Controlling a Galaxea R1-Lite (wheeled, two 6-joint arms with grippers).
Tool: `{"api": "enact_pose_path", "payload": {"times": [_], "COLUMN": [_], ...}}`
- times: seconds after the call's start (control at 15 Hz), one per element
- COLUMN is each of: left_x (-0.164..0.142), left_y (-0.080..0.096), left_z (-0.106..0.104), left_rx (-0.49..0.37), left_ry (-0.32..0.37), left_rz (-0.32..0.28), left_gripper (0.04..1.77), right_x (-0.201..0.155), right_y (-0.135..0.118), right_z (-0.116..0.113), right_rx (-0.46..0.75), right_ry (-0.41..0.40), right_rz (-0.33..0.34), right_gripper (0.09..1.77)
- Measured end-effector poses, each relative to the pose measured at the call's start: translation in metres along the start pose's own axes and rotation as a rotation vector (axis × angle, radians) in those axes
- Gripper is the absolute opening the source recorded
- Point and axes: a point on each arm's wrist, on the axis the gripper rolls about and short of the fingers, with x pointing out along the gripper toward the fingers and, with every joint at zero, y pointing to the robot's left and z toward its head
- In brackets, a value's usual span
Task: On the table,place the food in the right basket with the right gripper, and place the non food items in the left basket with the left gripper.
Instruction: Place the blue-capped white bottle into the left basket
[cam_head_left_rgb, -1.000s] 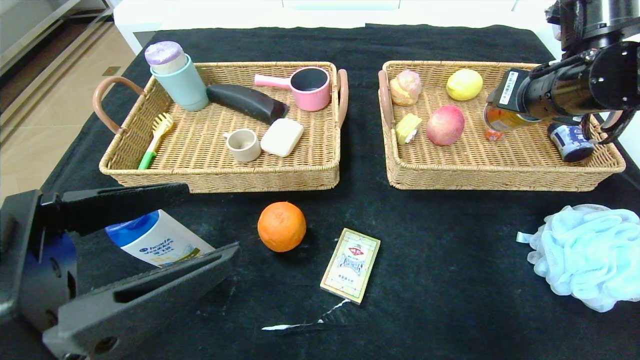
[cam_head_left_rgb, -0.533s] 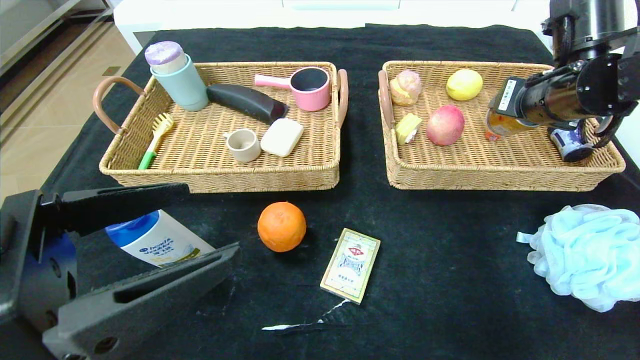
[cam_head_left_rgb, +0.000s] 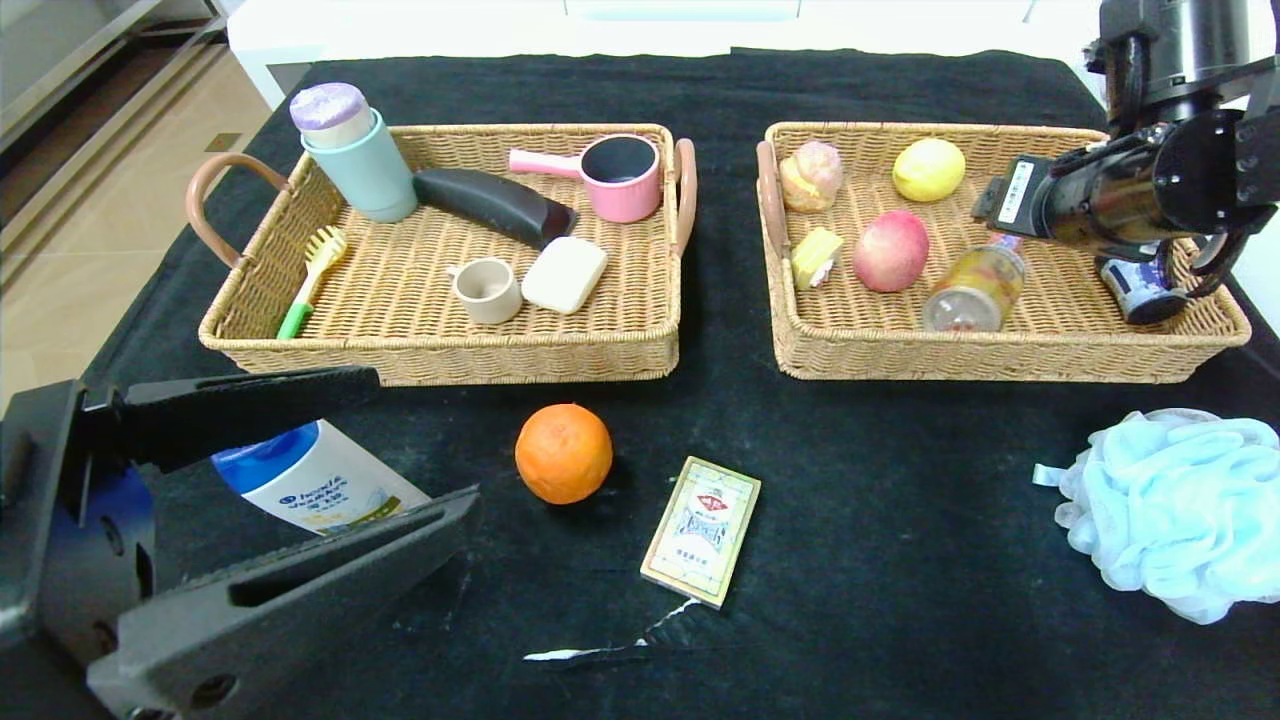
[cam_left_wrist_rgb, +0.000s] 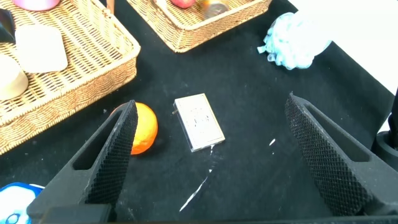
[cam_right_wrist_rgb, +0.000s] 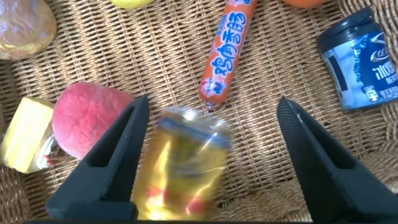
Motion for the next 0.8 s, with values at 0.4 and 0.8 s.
{"api": "enact_pose_path", "payload": {"times": [0.4, 0.8], "left_x": [0.000, 0.001], "left_y": [0.000, 0.000], "left_z": [0.000, -0.001], "left_rx": [0.001, 0.001], "left_ry": [0.000, 0.004], "left_rz": [0.001, 0.001], "left_gripper": [1.72, 1.72], "right_x": [-0.023, -0.071], "right_y": [0.003, -0.005], "right_z": [0.001, -0.007], "right_rx": [-0.014, -0.123], "right_ry": [-0.001, 0.017], "right_rz": [0.043, 0.110], "right_gripper": [1.62, 1.67]}}
